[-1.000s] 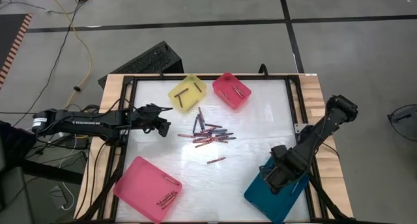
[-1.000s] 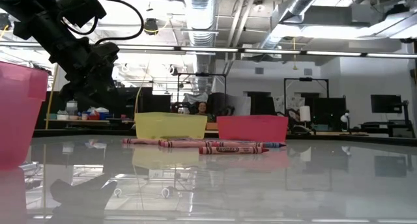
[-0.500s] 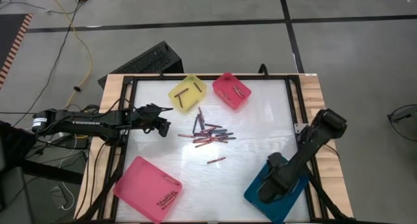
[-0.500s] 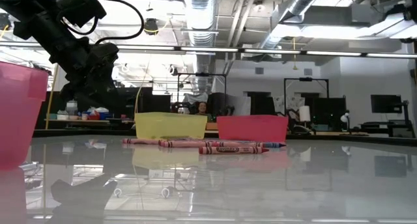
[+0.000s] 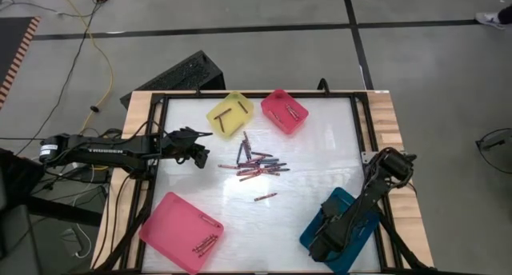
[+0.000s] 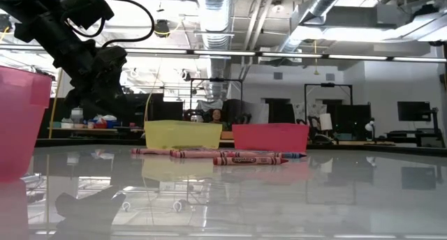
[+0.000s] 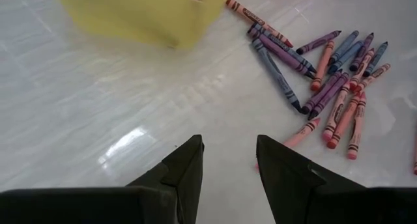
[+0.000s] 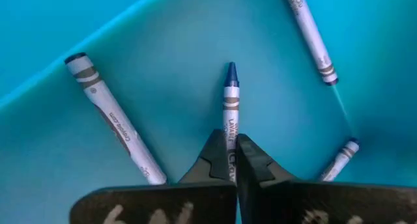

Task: Sort crayons
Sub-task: Put the blue crayon into the blue bin, then put the red crayon into the pink bin

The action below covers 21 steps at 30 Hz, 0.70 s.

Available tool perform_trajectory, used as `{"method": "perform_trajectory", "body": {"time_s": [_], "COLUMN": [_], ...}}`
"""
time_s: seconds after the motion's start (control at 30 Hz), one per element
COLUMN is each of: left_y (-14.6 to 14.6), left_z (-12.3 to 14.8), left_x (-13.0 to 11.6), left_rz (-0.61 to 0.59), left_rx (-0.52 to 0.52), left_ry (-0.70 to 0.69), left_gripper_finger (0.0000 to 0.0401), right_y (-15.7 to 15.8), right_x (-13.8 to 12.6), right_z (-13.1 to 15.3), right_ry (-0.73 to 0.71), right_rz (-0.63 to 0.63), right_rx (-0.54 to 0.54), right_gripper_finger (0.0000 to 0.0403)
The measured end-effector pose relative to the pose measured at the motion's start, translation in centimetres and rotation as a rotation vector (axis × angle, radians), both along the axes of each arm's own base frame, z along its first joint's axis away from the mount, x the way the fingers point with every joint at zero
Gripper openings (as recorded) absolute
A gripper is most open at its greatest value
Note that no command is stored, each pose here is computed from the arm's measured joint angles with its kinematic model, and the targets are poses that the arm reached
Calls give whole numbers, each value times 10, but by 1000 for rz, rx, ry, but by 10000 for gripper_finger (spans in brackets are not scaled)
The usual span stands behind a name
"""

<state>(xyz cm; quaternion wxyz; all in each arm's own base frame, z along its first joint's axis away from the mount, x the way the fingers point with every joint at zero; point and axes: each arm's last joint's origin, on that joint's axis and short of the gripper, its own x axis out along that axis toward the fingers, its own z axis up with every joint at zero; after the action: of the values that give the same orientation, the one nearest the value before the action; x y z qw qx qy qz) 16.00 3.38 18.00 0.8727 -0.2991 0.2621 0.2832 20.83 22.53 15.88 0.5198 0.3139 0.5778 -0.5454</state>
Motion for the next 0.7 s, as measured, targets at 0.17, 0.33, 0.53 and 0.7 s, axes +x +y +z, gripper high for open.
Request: {"method": "perform_trajectory", "body": {"time_s": [0.17,0.33,0.53,0.7], "left_y": [0,0,0,0], "left_z": [0,0,0,0], "left_x": [0,0,0,0], "left_rz": [1,8,12,5], "left_rx": [1,-7,-10,-16], "left_ry": [0,-4,-6,-7], "left_gripper_finger": [133,133,133,133], "right_y": [2,2,2,-2], "right_x": [-3,-3,-3,-6], "right_z": [0,0,1,16], "right_ry": [4,3,7,-9], "right_rz": [12,13,32,55], "right_rx": [-5,-1,7,32], "right_gripper_finger": [24,58,70,71]}}
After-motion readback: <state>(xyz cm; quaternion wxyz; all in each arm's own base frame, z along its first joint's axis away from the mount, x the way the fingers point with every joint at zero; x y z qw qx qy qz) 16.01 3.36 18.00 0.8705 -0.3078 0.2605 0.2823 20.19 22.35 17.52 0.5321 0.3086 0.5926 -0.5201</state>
